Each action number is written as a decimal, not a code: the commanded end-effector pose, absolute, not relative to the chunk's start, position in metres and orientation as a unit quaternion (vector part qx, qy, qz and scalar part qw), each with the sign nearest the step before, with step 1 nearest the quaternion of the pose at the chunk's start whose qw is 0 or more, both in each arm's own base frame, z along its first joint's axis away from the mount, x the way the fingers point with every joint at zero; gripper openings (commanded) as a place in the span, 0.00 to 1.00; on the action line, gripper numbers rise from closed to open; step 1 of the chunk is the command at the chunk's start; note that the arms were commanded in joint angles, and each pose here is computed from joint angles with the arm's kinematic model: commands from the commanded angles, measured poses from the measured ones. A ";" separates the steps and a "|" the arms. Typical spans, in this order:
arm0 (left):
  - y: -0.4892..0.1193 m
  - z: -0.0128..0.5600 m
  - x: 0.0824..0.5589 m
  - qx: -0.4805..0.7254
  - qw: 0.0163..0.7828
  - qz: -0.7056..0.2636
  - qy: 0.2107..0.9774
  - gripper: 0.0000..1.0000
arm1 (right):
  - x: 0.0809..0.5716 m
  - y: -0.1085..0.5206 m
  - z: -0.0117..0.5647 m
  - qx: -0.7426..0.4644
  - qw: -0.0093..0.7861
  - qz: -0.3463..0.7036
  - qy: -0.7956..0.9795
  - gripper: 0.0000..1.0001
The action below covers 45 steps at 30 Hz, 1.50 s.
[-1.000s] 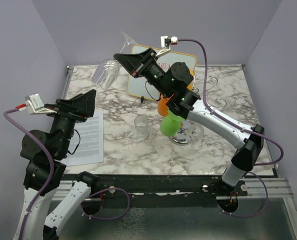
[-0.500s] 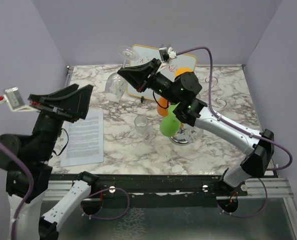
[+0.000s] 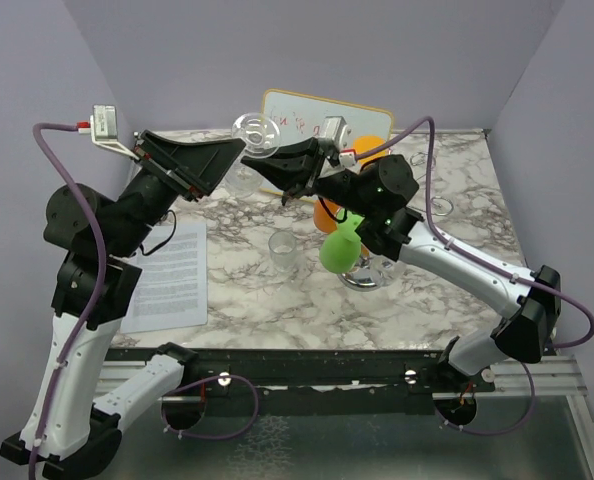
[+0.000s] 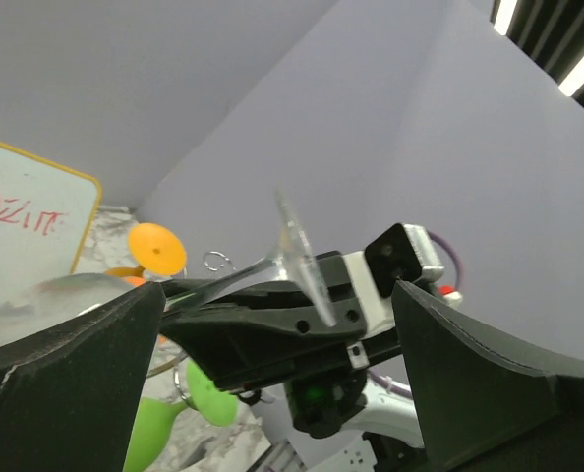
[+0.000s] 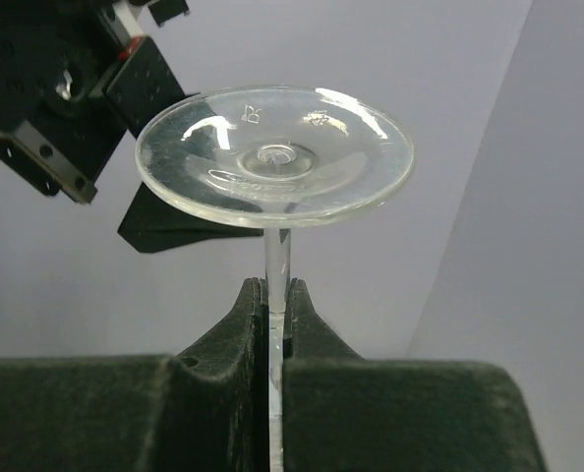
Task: Place the wine glass upside down on the wine glass rack
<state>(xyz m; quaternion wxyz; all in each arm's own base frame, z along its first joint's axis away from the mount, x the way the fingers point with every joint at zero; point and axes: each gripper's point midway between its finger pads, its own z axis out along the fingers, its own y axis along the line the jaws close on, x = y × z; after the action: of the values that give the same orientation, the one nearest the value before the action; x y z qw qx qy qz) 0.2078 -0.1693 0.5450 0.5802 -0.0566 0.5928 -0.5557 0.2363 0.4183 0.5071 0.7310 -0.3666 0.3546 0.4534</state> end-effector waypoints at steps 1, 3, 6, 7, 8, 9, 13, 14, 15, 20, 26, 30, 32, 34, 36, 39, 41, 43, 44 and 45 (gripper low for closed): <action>-0.175 0.571 0.186 -0.044 0.560 -0.609 0.561 0.95 | 0.220 0.411 0.519 -0.398 0.762 0.423 0.285 0.01; -0.174 0.569 0.189 -0.053 0.557 -0.604 0.567 0.87 | 0.222 0.413 0.515 -0.404 0.762 0.416 0.288 0.01; -0.173 0.564 0.194 -0.064 0.555 -0.598 0.574 0.74 | 0.224 0.415 0.510 -0.412 0.762 0.407 0.290 0.01; -0.172 0.561 0.196 -0.068 0.554 -0.596 0.578 0.68 | 0.225 0.415 0.509 -0.414 0.762 0.405 0.291 0.01; -0.172 0.558 0.199 -0.073 0.552 -0.592 0.582 0.66 | 0.225 0.416 0.508 -0.416 0.762 0.402 0.291 0.01; -0.173 0.554 0.202 -0.078 0.549 -0.589 0.588 0.62 | 0.225 0.416 0.508 -0.419 0.762 0.401 0.289 0.01; -0.175 0.545 0.209 -0.086 0.540 -0.584 0.600 0.49 | 0.222 0.419 0.503 -0.435 0.754 0.400 0.286 0.01; -0.175 0.544 0.209 -0.085 0.540 -0.584 0.600 0.47 | 0.222 0.420 0.501 -0.439 0.752 0.401 0.285 0.01; -0.176 0.543 0.210 -0.085 0.539 -0.583 0.602 0.44 | 0.221 0.421 0.499 -0.443 0.750 0.401 0.284 0.01; -0.175 0.537 0.214 -0.087 0.542 -0.570 0.611 0.30 | 0.221 0.428 0.488 -0.458 0.737 0.403 0.290 0.01; -0.175 0.530 0.219 -0.081 0.544 -0.551 0.628 0.06 | 0.222 0.431 0.484 -0.462 0.729 0.410 0.295 0.01; -0.176 0.528 0.221 -0.079 0.545 -0.547 0.630 0.00 | 0.221 0.432 0.485 -0.458 0.722 0.421 0.303 0.01; -0.173 0.528 0.221 -0.079 0.553 -0.541 0.629 0.00 | 0.214 0.435 0.481 -0.475 0.703 0.432 0.305 0.20; -0.169 0.530 0.222 -0.080 0.565 -0.532 0.625 0.00 | 0.210 0.435 0.479 -0.480 0.688 0.445 0.314 0.41; -0.163 0.533 0.222 -0.083 0.581 -0.520 0.620 0.00 | 0.207 0.434 0.478 -0.482 0.675 0.454 0.325 0.53; -0.152 0.536 0.222 -0.091 0.607 -0.499 0.611 0.00 | 0.204 0.433 0.478 -0.478 0.658 0.470 0.344 0.60; -0.144 0.536 0.223 -0.100 0.623 -0.484 0.607 0.00 | 0.198 0.430 0.478 -0.476 0.644 0.484 0.351 0.61; -0.139 0.536 0.221 -0.103 0.632 -0.476 0.604 0.00 | 0.194 0.427 0.480 -0.468 0.631 0.500 0.363 0.63; -0.138 0.536 0.221 -0.102 0.634 -0.473 0.603 0.00 | 0.190 0.426 0.482 -0.458 0.620 0.515 0.374 0.64; -0.137 0.536 0.220 -0.100 0.637 -0.471 0.602 0.00 | 0.187 0.425 0.484 -0.449 0.609 0.529 0.383 0.65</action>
<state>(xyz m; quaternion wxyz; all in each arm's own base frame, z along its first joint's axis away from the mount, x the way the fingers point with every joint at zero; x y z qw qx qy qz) 0.2266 -0.1552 0.5185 0.5859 -0.1006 0.6339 -0.4948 0.2102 0.4336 0.4704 0.6567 -0.4679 0.3581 0.4708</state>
